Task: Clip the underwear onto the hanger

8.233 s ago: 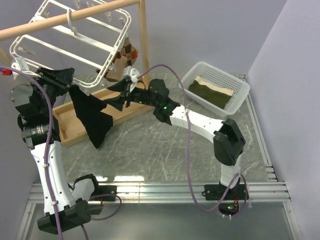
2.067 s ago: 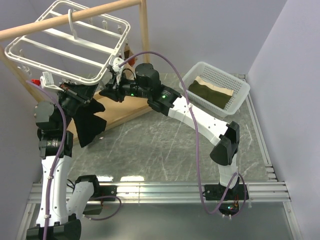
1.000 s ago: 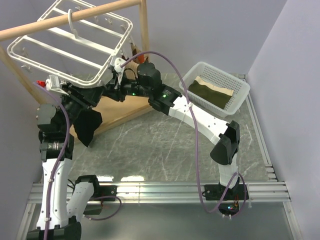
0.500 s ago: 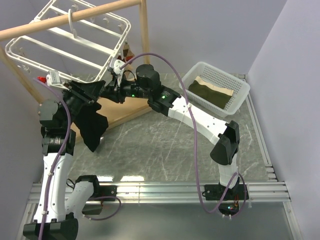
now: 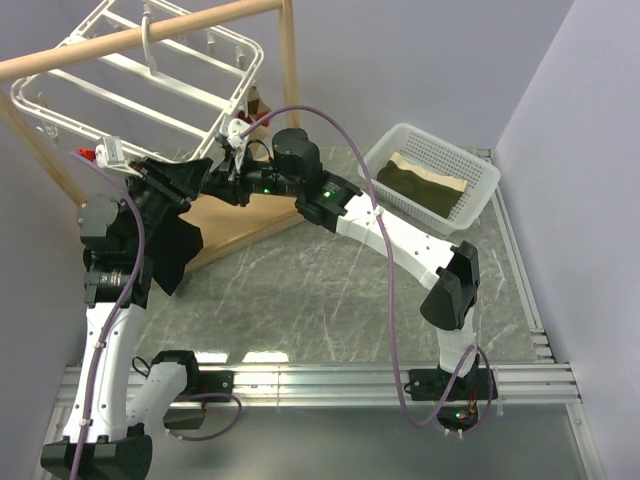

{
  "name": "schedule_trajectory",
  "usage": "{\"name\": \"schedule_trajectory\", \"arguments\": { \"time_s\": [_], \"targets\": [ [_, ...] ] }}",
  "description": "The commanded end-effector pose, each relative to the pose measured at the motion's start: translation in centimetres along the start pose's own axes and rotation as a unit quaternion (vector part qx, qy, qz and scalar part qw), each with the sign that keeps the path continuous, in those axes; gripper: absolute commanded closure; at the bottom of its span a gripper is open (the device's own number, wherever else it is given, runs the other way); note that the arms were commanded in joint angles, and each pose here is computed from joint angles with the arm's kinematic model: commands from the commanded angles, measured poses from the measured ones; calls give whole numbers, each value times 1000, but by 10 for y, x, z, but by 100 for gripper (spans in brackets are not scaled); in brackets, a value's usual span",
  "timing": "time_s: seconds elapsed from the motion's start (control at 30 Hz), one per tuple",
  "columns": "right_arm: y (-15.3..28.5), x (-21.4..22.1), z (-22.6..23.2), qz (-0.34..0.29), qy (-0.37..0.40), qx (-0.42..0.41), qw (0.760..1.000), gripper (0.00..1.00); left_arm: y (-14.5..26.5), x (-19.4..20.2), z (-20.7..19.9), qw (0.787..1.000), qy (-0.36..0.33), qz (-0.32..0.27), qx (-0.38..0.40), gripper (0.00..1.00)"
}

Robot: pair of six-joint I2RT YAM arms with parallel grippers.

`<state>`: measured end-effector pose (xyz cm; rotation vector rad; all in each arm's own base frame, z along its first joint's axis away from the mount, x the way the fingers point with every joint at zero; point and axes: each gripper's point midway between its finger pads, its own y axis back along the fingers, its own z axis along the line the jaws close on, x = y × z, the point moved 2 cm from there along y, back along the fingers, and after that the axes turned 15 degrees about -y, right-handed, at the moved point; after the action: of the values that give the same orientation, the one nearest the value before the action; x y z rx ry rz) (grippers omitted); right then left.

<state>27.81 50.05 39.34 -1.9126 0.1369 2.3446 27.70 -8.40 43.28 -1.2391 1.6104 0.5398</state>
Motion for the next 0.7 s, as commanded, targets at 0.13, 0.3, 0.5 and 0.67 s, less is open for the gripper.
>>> {"name": "schedule_trajectory", "arguments": {
  "time_s": [0.13,0.3,0.5,0.67],
  "targets": [
    [7,-33,28,-33,14,-36,999,100,4,-14,-13,998,-51,-7,22,55],
    [8,-32,28,-32,17,-36,999,100,3,-16,-13,998,-54,-10,21,90],
    [14,-18,16,-19,10,-22,1000,57,3,-16,-13,998,-51,-9,21,100],
    [22,-29,9,-46,28,-11,998,49,3,-17,-15,998,-54,-6,25,100]
  ]
}}
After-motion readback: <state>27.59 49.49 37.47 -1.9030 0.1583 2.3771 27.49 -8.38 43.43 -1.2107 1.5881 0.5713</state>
